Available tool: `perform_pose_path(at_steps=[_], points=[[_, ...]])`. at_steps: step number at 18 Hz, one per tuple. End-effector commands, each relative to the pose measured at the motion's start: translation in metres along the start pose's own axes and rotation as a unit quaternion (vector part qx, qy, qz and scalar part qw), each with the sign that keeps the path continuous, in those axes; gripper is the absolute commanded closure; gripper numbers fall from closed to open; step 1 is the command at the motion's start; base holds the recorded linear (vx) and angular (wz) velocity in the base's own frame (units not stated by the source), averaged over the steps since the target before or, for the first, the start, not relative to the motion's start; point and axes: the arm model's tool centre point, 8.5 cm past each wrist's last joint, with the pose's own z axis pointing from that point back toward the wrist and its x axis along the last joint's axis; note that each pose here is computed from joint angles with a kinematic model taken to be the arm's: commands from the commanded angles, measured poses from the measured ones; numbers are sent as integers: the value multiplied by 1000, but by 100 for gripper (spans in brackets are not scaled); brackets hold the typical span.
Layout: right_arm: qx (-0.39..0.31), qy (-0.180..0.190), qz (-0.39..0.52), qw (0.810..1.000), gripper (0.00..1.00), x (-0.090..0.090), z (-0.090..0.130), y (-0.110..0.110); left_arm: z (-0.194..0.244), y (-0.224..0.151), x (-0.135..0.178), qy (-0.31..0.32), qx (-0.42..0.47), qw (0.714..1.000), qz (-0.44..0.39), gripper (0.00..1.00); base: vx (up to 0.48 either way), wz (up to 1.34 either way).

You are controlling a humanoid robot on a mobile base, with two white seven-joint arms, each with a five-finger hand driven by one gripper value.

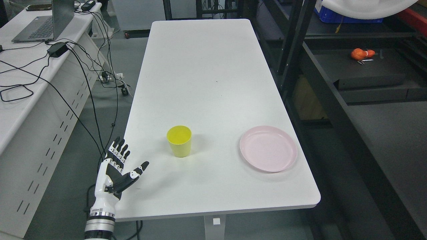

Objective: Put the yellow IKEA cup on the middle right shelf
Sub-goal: 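Reach the left hand toward the yellow cup on the table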

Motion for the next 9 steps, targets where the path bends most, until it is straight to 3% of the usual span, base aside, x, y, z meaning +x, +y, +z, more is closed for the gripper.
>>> perform_pose_path(at_steps=[1, 9], points=[[-7, 8, -2, 1000, 1, -9, -1, -10, -9, 0, 12, -17, -8, 1000, -7, 1, 0, 0], [-7, 8, -2, 1000, 1, -9, -1, -10, -52, -14, 1, -5, -21, 999, 25, 1, 0, 0]])
